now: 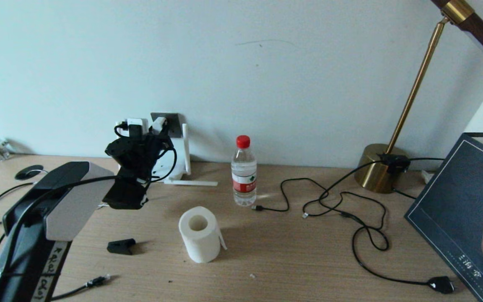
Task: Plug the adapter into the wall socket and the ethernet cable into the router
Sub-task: Plug plug into socket
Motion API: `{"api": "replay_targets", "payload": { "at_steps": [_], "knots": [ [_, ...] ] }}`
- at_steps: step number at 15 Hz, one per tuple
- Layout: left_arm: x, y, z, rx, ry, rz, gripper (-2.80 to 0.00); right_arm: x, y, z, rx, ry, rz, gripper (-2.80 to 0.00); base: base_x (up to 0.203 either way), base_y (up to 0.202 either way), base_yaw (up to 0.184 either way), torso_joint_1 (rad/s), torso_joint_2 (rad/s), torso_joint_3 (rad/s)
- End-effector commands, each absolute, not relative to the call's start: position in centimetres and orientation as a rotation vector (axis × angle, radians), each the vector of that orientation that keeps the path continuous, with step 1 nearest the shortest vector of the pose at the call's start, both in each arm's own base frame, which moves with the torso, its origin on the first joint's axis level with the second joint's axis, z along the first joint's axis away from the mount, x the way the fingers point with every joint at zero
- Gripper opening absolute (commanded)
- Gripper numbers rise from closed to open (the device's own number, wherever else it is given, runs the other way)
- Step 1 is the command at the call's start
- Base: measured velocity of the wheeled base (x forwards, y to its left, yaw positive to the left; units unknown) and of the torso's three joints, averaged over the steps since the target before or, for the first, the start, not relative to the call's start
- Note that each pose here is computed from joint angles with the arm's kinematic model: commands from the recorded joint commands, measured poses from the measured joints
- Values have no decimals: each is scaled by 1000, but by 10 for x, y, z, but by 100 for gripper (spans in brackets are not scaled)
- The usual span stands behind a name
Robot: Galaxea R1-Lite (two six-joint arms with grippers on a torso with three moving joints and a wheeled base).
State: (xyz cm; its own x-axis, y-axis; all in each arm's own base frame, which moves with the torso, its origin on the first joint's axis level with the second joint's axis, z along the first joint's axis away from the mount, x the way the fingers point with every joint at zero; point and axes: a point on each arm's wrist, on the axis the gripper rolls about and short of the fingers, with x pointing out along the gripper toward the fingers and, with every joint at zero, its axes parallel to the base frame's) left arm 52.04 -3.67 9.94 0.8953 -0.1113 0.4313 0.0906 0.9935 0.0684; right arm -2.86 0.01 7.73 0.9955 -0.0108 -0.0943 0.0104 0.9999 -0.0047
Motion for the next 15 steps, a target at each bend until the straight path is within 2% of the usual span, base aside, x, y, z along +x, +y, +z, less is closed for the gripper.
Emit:
{"api": "replay_targets", "payload": {
  "at_steps": [1,6,7,15],
  "knots": [
    [520,-35,102,48,-459,-101,-280,-29,0,77,-5,96,-11,-280,0,0,0,0,0,0],
    [521,-34,94,49,-446,-100,-280,-29,0,77,-5,97,-11,-280,0,0,0,0,0,0],
    [521,-34,94,48,-448,-100,0,-29,0,77,-5,95,-11,-280,0,0,0,0,0,0],
    [520,-33,98,46,-464,-86,0,-29,0,77,-5,96,-11,-280,0,0,0,0,0,0]
  ]
}}
